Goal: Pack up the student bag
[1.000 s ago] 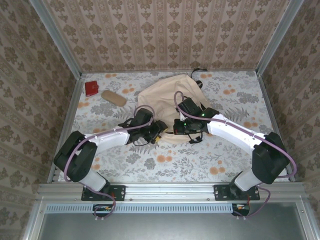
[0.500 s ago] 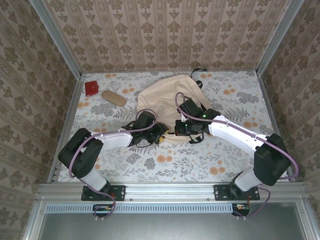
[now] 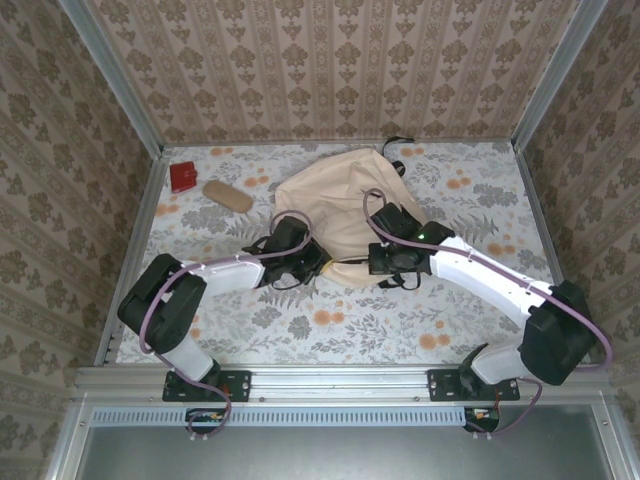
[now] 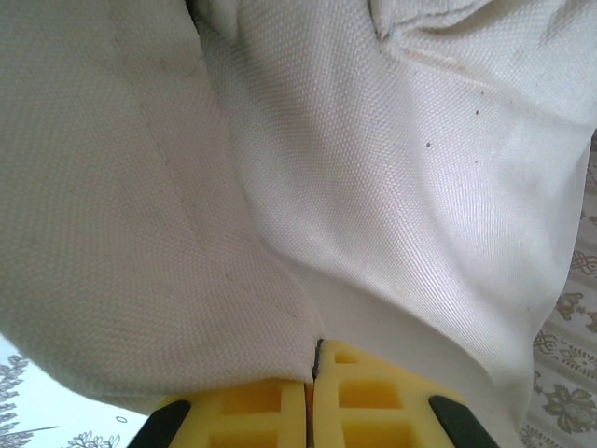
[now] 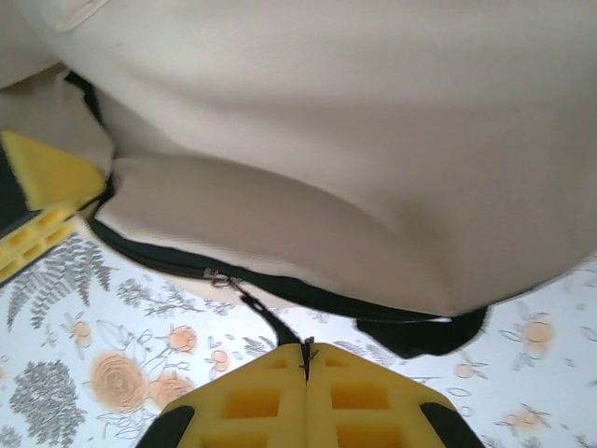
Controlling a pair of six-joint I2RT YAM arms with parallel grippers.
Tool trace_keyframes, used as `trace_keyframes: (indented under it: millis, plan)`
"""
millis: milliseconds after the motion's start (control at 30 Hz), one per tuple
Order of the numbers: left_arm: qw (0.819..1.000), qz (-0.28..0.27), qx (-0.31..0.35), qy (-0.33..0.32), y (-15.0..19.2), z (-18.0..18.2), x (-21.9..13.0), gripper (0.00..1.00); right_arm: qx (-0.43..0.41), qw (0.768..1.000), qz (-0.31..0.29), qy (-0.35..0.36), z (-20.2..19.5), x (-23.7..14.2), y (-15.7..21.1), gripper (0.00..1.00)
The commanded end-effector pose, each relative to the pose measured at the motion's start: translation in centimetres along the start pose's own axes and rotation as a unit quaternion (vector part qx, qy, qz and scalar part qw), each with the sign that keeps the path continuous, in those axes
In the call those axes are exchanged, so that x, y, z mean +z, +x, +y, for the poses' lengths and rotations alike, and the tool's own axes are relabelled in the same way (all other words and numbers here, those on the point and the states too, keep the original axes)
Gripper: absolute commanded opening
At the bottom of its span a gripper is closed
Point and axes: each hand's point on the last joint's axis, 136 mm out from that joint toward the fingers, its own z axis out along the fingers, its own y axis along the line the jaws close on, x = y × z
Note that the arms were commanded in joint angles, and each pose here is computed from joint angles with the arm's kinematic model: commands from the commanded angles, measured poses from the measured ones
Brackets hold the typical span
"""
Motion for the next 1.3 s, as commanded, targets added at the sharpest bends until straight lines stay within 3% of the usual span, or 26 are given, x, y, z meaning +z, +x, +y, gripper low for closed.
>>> trace_keyframes:
  millis: [0,233,333,567,800,900,1000,1167,1267]
  plan:
    - [0.998,-0.038,0.000,-0.051,-2.3,2.8,-0.2,0.01,0.005,0.996,-0.017,0.086,-3.9,-1.4,-0.2,0.00]
    - [0.997,-0.044,0.001,-0.055,-3.4,3.4,-0.9,0.00,0.030,0.988,-0.034,0.151,-7.2,-2.1,-0.9,0.00]
    - [0.997,-0.048,0.006,-0.058,-4.2,3.4,-1.5,0.00,0.042,0.988,-0.038,0.143,-7.5,-2.2,-1.2,0.00]
    - [0.993,-0.080,0.027,-0.085,-7.4,4.1,-4.4,0.00,0.016,1.000,-0.018,-0.016,-1.3,-1.5,-1.7,0.00]
    - [0.989,-0.106,0.032,-0.099,-10.1,4.9,-7.0,0.01,0.020,0.987,0.000,-0.157,4.7,-1.6,-2.2,0.00]
    - [0.989,-0.109,0.038,-0.097,-10.0,4.5,-8.0,0.16,0.024,0.982,0.016,-0.189,6.7,-0.9,-2.2,0.00]
    - [0.989,-0.104,0.040,-0.097,-9.3,4.2,-8.8,0.43,0.019,0.976,0.019,-0.218,8.4,-0.8,-2.5,0.00]
    - [0.994,-0.083,0.035,-0.059,-6.7,2.8,-9.4,0.66,0.017,0.972,0.025,-0.233,9.3,-0.7,-2.8,0.00]
    - [0.998,-0.054,0.025,-0.024,-4.8,1.7,-8.6,0.74,0.015,0.973,0.025,-0.231,9.3,-0.6,-2.8,0.00]
